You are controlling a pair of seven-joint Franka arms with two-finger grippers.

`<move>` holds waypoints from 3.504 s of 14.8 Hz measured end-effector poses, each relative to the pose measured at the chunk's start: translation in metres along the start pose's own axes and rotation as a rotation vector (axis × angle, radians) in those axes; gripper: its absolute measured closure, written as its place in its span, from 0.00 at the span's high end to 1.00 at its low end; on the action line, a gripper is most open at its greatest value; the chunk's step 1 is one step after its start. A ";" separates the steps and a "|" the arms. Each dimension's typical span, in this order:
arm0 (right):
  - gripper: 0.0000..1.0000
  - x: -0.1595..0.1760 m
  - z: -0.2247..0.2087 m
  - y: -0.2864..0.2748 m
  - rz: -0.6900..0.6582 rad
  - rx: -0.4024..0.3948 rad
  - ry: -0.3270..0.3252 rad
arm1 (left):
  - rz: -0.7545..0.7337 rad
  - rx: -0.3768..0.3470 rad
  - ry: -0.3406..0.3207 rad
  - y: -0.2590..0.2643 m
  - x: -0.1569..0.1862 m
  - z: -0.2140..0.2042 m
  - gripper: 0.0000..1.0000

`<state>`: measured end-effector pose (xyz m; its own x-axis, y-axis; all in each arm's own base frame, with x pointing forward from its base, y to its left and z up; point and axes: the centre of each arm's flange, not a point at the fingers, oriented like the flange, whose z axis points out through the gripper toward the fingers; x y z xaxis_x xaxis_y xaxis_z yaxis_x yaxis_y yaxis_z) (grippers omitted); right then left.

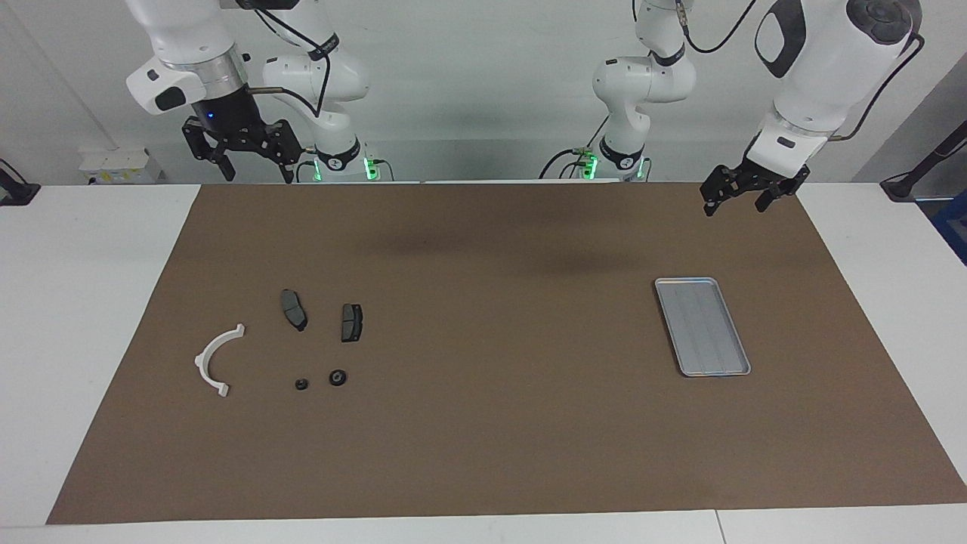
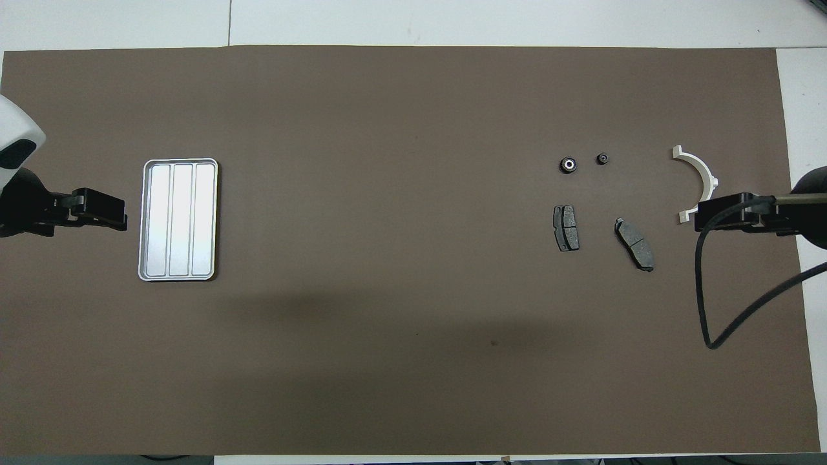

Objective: Pick bearing gear from pile to tray
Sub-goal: 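Move the right gripper over the small black bearing, then close the right gripper on the black bearing and lift it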

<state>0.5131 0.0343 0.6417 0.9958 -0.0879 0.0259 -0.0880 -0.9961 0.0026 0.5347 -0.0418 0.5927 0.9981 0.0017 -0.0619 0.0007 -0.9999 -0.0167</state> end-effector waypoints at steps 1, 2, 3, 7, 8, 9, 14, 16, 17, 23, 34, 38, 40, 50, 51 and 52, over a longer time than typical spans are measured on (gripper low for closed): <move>1.00 0.007 0.009 -0.001 -0.001 0.002 0.003 | 0.000 0.000 0.000 0.000 0.000 0.000 1.00; 1.00 0.018 0.023 -0.003 -0.002 0.004 0.005 | 0.000 0.000 0.000 0.000 0.000 0.000 1.00; 1.00 0.031 0.042 -0.005 -0.004 0.006 0.004 | 0.000 0.000 0.000 0.000 0.000 0.000 1.00; 1.00 0.092 0.150 -0.022 -0.019 0.021 -0.009 | 0.000 0.000 0.000 0.000 0.000 0.000 1.00; 1.00 0.104 0.179 -0.028 -0.019 0.024 -0.012 | 0.000 0.000 0.000 0.000 0.000 0.000 1.00; 1.00 0.112 0.203 -0.034 -0.012 0.027 -0.017 | 0.000 0.000 0.000 0.000 0.000 0.000 1.00; 1.00 0.137 0.279 -0.060 0.007 -0.014 -0.026 | 0.000 0.000 0.000 0.000 0.000 0.000 1.00; 1.00 0.147 0.299 -0.062 -0.004 -0.044 -0.035 | 0.000 0.000 0.000 0.000 0.000 0.000 1.00; 1.00 0.151 0.310 -0.065 0.005 -0.054 -0.042 | 0.000 0.000 0.000 0.000 0.000 0.000 1.00; 1.00 0.168 0.349 -0.073 0.064 -0.064 -0.064 | -0.004 -0.001 0.003 -0.002 0.000 0.000 1.00; 0.91 0.169 0.358 -0.080 0.148 -0.073 -0.065 | -0.008 -0.002 0.016 -0.003 0.001 -0.002 1.00; 0.90 0.168 0.360 -0.080 0.160 -0.074 -0.069 | -0.034 -0.005 0.040 -0.004 0.004 -0.004 1.00; 0.90 0.167 0.361 -0.080 0.169 -0.079 -0.081 | -0.035 -0.005 0.046 -0.004 0.004 -0.005 1.00; 0.61 0.164 0.361 -0.080 0.180 -0.083 -0.116 | -0.036 -0.008 0.072 -0.004 0.007 -0.008 1.00; 0.51 0.164 0.361 -0.080 0.182 -0.078 -0.116 | -0.035 -0.008 0.075 -0.004 0.007 -0.008 1.00; 0.39 0.164 0.360 -0.081 0.182 -0.077 -0.116 | -0.035 -0.008 0.076 -0.004 0.007 -0.008 1.00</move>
<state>0.6925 0.0986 0.2857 0.9592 -0.2707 -0.0819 -0.2639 -0.9608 0.0846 0.5425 -0.0382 0.6001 0.9992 0.0360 0.0146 0.0362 -0.9993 -0.0096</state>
